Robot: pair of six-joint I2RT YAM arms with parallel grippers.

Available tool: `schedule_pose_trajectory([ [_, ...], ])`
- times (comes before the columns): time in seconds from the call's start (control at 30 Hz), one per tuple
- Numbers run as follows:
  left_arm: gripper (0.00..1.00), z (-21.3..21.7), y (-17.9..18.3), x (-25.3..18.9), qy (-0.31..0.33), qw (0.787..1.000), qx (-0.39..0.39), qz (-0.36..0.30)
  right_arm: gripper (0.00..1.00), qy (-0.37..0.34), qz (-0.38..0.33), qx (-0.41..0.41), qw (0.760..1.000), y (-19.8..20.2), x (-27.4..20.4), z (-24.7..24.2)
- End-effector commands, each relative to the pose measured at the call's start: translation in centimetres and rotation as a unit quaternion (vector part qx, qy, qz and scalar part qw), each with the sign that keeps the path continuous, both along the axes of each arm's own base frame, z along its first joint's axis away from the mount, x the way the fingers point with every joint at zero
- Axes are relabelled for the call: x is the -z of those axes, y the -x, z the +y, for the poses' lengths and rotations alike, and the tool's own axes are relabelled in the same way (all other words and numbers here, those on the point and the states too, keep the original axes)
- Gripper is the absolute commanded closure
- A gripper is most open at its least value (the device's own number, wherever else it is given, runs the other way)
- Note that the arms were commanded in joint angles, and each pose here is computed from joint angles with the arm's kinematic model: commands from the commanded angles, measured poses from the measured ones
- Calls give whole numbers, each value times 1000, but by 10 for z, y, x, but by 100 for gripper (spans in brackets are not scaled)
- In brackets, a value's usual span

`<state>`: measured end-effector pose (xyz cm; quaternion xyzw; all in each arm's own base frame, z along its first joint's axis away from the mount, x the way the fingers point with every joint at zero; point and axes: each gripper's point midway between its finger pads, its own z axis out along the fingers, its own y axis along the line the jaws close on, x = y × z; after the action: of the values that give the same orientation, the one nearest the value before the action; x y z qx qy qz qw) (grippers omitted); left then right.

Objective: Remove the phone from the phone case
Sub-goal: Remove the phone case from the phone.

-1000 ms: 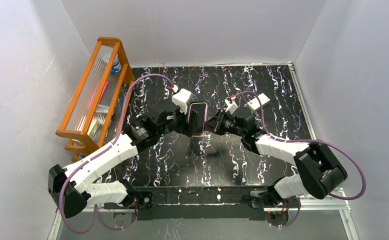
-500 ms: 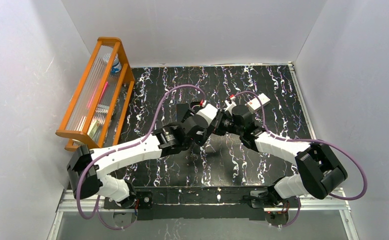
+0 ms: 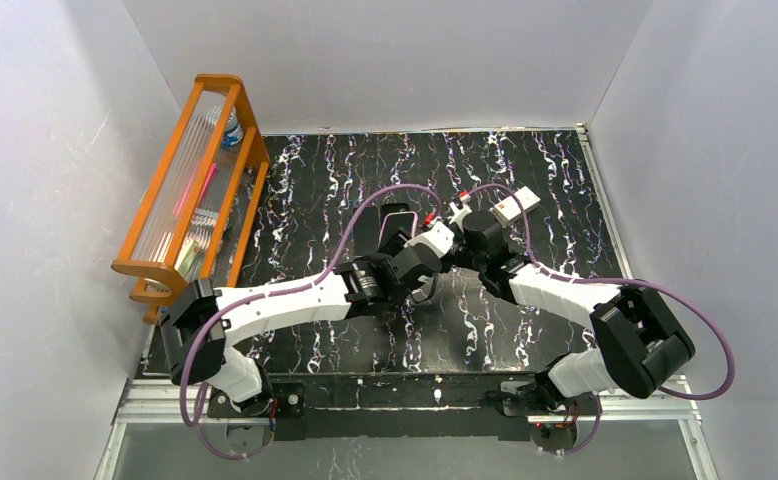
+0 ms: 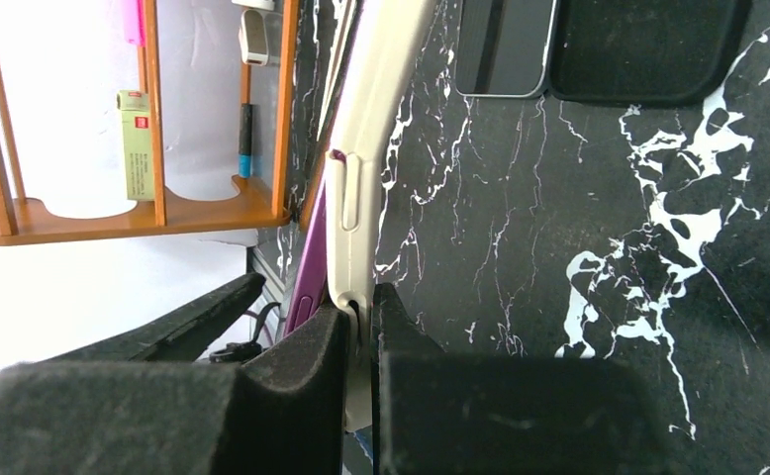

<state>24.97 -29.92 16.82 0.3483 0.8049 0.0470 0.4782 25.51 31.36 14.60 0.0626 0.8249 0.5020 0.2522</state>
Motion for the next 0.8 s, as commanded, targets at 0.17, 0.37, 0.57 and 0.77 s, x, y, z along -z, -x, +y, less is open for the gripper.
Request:
schedule_pose_trajectory([
  [0.17,68,1,-9,5,-38,999,-26,-25,99,-61,-63,6,996,-9,-65,9],
  [0.37,97,3,-8,12,-32,999,-35,-21,99,-55,-51,25,997,-11,-60,5],
  [0.57,100,-9,10,5,-3,1000,-12,-10,99,-45,-35,53,997,-20,-51,2],
  [0.77,100,-23,38,-14,19,1000,15,-17,99,-21,-30,98,994,-38,-40,-4],
])
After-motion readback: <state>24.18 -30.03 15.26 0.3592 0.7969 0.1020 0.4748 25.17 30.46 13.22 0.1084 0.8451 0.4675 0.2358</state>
